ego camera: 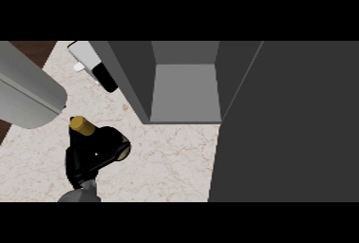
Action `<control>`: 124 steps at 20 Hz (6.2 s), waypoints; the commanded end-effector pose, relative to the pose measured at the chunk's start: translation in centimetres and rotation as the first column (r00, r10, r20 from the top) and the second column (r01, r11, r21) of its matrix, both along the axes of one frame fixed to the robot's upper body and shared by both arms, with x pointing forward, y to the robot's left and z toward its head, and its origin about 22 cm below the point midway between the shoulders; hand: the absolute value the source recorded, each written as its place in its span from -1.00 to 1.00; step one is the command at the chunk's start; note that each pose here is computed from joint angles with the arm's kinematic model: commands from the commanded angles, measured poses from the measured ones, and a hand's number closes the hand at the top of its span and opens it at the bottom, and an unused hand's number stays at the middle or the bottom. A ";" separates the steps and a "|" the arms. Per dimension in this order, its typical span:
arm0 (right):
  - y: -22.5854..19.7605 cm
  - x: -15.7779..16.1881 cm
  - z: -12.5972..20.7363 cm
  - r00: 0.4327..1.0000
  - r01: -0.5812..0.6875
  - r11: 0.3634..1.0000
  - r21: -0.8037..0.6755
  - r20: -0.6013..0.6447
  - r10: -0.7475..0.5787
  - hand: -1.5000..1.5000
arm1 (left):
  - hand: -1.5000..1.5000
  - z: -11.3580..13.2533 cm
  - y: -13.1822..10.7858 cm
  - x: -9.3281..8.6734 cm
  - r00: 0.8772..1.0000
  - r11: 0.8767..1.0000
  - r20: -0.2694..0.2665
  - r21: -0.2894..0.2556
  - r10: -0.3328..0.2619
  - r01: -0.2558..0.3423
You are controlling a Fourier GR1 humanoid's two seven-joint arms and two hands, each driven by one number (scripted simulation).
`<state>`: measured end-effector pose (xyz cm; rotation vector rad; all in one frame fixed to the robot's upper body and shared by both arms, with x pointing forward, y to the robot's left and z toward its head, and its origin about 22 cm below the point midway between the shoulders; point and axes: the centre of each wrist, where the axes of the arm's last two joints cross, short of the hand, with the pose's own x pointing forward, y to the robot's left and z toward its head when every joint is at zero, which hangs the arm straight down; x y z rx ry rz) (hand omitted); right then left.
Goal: Pick up the wine, place it into the cabinet and close the cabinet
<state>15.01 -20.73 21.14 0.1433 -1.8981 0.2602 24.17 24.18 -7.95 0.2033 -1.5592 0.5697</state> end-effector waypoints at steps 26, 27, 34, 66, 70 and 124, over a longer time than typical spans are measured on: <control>-0.6 -1.7 0.5 0.999 -0.032 0.999 0.031 0.032 0.031 -1.00 | 1.00 -1.4 7.9 -1.9 0.857 0.864 0.157 0.220 -0.490 0.453; -0.4 -3.2 0.2 0.999 -0.013 0.999 0.050 0.032 0.012 -1.00 | 1.00 -2.0 7.7 -1.4 0.855 0.858 0.167 0.259 -0.492 0.443; -1.2 -2.0 0.1 0.999 -0.029 0.999 0.043 0.029 0.027 -1.00 | 1.00 3.4 6.8 0.0 0.844 0.873 0.291 0.339 -0.451 0.350; -0.6 -1.1 -1.3 1.000 -0.016 0.998 0.060 0.013 0.016 -1.00 | 1.00 19.5 -14.0 2.5 0.704 0.770 0.313 0.218 -0.637 0.600; -1.9 -2.5 -0.9 0.999 -0.034 0.998 0.050 0.026 0.032 -1.00 | 1.00 20.0 -14.8 2.4 0.725 0.792 0.321 0.235 -0.610 0.563; -1.2 -1.9 0.2 0.999 -0.036 0.999 0.033 0.026 0.035 -1.00 | 1.00 11.0 -14.9 12.0 0.872 0.892 0.251 0.294 -0.420 0.344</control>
